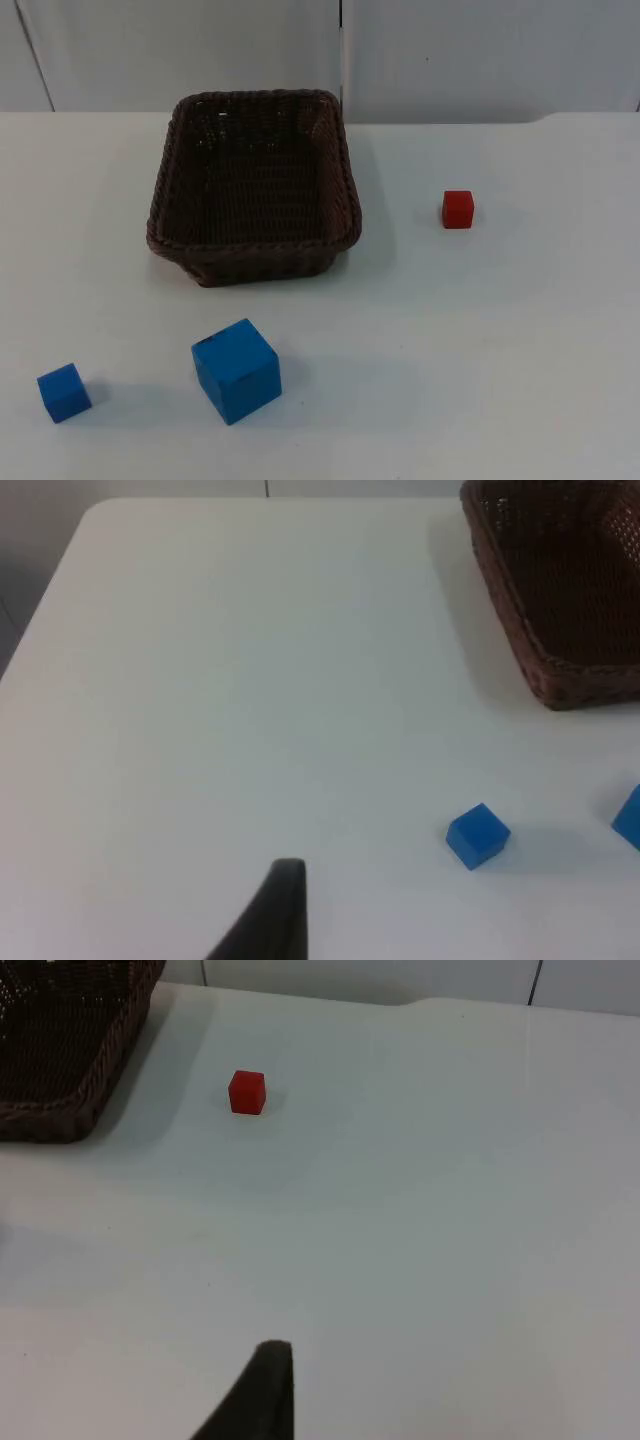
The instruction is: Pick up the basket with the left hand and place the largest block into the basket with the right hand.
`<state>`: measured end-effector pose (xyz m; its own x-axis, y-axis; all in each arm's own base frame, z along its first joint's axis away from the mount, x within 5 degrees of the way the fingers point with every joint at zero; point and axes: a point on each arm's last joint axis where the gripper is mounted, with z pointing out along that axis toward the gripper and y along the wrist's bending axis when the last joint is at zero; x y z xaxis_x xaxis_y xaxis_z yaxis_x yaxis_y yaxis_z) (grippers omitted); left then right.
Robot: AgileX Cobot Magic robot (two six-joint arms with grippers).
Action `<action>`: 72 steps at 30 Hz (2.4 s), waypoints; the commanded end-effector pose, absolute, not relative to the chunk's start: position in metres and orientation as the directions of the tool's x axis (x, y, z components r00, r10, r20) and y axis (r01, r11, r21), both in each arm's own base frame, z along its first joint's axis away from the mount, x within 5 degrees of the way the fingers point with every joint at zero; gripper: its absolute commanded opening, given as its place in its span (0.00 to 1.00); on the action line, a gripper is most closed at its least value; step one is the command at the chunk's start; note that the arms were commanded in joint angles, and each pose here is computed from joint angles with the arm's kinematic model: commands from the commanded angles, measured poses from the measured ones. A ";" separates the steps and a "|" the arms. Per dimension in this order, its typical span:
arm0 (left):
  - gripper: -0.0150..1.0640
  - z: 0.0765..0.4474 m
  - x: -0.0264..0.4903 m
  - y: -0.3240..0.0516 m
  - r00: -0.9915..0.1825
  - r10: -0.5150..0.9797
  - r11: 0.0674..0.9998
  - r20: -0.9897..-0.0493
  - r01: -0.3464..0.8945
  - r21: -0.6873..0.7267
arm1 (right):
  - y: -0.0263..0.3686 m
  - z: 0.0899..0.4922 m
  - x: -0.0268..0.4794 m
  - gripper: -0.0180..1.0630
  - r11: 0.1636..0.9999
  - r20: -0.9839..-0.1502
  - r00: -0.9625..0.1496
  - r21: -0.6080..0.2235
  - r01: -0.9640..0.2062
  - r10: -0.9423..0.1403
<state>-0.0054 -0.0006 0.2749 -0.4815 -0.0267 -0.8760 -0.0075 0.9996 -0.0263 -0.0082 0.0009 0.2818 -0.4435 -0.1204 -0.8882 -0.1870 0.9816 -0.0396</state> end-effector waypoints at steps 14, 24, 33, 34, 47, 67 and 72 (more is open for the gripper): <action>0.99 0.312 -0.004 -0.002 -0.425 -0.041 0.999 -0.904 0.002 -0.046 | 0.001 0.280 -0.008 0.99 0.982 -0.889 -0.443 -0.035 -0.186 -0.116; 0.99 0.313 -0.002 -0.003 -0.429 -0.047 0.998 -0.902 0.010 -0.057 | 0.001 0.280 -0.008 0.99 0.982 -0.889 -0.443 -0.035 -0.186 -0.116; 0.99 0.317 0.000 -0.008 -0.405 -0.081 0.993 -0.911 0.046 -0.109 | 0.001 0.280 -0.008 0.99 0.982 -0.889 -0.443 -0.035 -0.186 -0.116; 0.99 0.317 0.000 -0.008 -0.405 -0.081 0.993 -0.911 0.046 -0.109 | 0.001 0.280 -0.008 0.99 0.982 -0.889 -0.443 -0.035 -0.186 -0.116; 0.99 0.324 0.053 -0.017 -0.488 -0.099 0.978 -0.867 0.112 -0.174 | 0.001 0.280 -0.008 0.99 0.982 -0.889 -0.443 -0.035 -0.186 -0.116; 0.99 0.335 0.186 -0.024 -0.678 -0.030 0.965 -0.734 0.171 -0.197 | 0.001 0.280 -0.008 0.99 0.982 -0.889 -0.443 -0.035 -0.186 -0.116; 0.99 0.330 0.216 -0.023 -0.710 -0.025 0.967 -0.703 0.162 -0.198 | 0.001 0.280 -0.008 0.99 0.982 -0.889 -0.443 -0.035 -0.186 -0.116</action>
<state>0.2120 -0.0227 0.3279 -0.7209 -0.0195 -0.6928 0.1593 0.9682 -0.1930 -0.0082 0.0009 0.2818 -0.4435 -0.1200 -0.8882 -0.1875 0.9815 -0.0390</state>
